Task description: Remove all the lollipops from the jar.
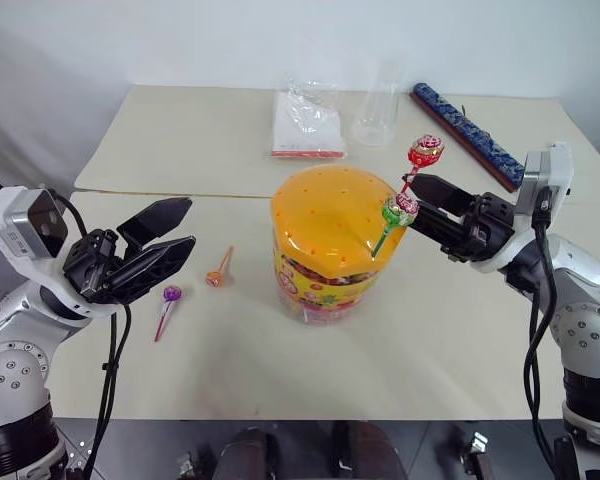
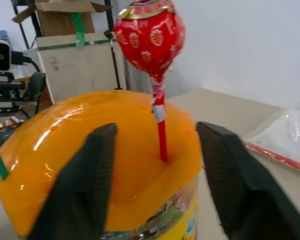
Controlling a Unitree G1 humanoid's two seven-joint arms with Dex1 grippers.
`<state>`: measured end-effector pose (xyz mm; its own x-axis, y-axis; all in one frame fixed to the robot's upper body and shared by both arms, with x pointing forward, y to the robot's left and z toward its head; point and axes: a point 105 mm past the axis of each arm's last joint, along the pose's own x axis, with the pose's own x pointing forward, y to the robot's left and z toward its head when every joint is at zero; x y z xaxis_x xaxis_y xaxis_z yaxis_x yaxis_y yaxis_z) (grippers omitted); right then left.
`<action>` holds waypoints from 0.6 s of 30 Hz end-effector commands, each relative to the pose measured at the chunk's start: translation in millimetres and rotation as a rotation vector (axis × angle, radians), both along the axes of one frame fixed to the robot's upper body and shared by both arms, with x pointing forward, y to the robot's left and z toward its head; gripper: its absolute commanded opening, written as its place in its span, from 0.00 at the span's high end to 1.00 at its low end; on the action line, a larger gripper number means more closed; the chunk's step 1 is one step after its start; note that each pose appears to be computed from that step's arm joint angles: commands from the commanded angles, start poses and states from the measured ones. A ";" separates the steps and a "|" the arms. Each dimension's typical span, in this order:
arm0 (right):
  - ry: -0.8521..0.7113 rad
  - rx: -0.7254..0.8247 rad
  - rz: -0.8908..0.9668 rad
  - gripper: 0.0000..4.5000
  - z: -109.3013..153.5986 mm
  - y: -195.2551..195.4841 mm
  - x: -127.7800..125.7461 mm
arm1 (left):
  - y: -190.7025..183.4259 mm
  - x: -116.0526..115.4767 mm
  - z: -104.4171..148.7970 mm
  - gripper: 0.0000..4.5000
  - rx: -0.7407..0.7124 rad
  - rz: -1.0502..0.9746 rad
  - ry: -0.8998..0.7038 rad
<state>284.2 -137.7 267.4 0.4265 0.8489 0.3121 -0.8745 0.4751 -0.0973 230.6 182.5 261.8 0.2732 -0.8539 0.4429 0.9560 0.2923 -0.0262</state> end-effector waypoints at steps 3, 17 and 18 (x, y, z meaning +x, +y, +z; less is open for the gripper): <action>-0.069 0.097 0.026 0.93 18.0 -5.8 -5.7 | -2.6 -5.7 3.2 0.18 -0.006 -0.034 -0.038; 0.167 -0.264 -0.365 1.00 2.0 -121.8 -13.2 | -21.4 -7.5 -6.0 0.18 0.213 -0.155 -0.137; 0.225 -0.365 -0.411 1.00 -11.7 -133.8 -14.3 | -22.4 -8.3 -8.0 0.18 0.238 -0.165 -0.149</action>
<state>273.8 -259.6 256.7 0.7417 0.6703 -0.0235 -0.6692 0.7373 -0.0929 228.7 164.4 252.3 0.1113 -0.9495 0.2935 0.9841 0.1464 0.1004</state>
